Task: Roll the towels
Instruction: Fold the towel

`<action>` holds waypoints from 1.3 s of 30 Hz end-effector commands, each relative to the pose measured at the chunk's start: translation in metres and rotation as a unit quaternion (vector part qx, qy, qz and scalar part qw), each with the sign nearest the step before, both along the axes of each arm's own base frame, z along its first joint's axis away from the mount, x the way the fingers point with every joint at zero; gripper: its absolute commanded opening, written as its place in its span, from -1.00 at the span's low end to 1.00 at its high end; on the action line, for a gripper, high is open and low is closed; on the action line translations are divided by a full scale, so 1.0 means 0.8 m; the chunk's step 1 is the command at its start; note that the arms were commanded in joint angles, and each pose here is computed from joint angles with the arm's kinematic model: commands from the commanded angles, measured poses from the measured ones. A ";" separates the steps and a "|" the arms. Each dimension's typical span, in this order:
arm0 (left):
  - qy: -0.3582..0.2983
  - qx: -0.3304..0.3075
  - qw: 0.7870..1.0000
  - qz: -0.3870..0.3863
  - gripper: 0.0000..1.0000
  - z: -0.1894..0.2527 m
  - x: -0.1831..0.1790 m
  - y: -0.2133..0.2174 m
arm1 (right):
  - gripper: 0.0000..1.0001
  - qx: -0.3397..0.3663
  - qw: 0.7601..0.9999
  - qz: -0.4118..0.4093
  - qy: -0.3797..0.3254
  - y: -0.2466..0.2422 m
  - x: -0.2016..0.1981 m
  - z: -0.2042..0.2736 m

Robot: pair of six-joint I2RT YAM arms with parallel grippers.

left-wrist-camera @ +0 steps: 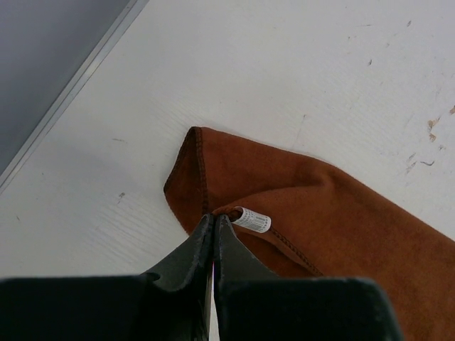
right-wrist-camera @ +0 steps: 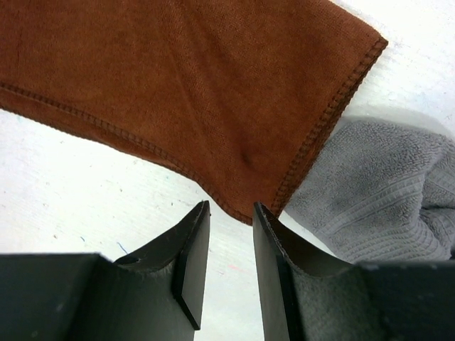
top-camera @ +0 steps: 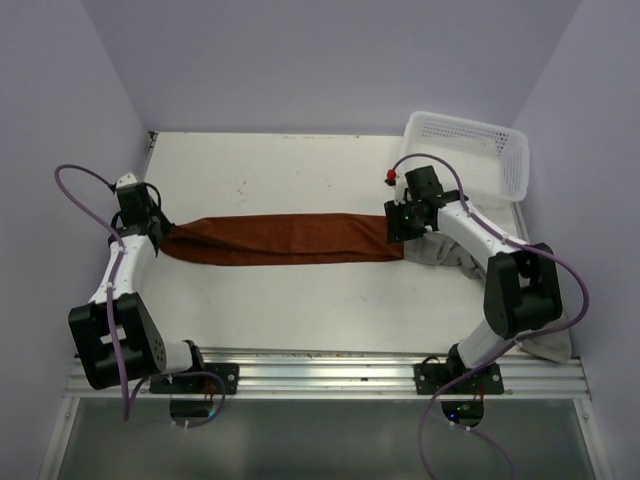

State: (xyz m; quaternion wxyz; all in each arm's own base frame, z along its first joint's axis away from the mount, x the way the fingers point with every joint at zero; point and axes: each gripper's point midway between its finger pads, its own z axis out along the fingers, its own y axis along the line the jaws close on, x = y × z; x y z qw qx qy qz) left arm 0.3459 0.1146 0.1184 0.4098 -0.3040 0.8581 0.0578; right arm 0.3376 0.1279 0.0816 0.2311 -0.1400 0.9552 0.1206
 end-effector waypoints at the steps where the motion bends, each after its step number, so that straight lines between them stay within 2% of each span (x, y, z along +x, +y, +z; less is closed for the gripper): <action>1: -0.019 0.020 1.000 0.004 -0.91 0.017 -0.004 0.004 | -0.30 0.016 0.999 -0.017 -0.022 0.010 0.024 0.012; 4: -0.016 0.022 1.000 0.005 -0.65 0.016 -0.009 0.004 | -0.29 0.025 0.999 -0.016 -0.023 0.014 0.028 0.013; 5: -0.015 0.023 1.000 0.006 -0.43 0.016 -0.010 0.004 | -0.29 0.029 0.999 -0.017 -0.023 0.016 0.029 0.012; 11: -0.018 0.030 0.999 0.014 -0.23 0.022 -0.018 0.007 | -0.28 0.033 0.999 -0.012 -0.019 0.019 0.030 0.008; 21: -0.017 0.020 1.000 0.015 -0.14 0.022 -0.011 0.005 | -0.28 0.023 0.999 -0.024 -0.018 0.014 0.029 0.001; 32: 0.003 -0.017 1.000 -0.004 -0.13 0.000 0.030 0.002 | -0.26 0.024 0.980 -0.189 -0.060 -0.027 0.065 0.005; 34: 0.007 -0.017 1.000 -0.004 -0.15 -0.004 0.036 0.004 | -0.27 0.015 0.974 -0.213 -0.079 -0.037 0.077 0.007; 39: 0.015 -0.019 1.000 -0.010 -0.34 -0.011 0.044 0.006 | -0.29 0.032 0.964 -0.247 -0.095 -0.043 0.105 0.003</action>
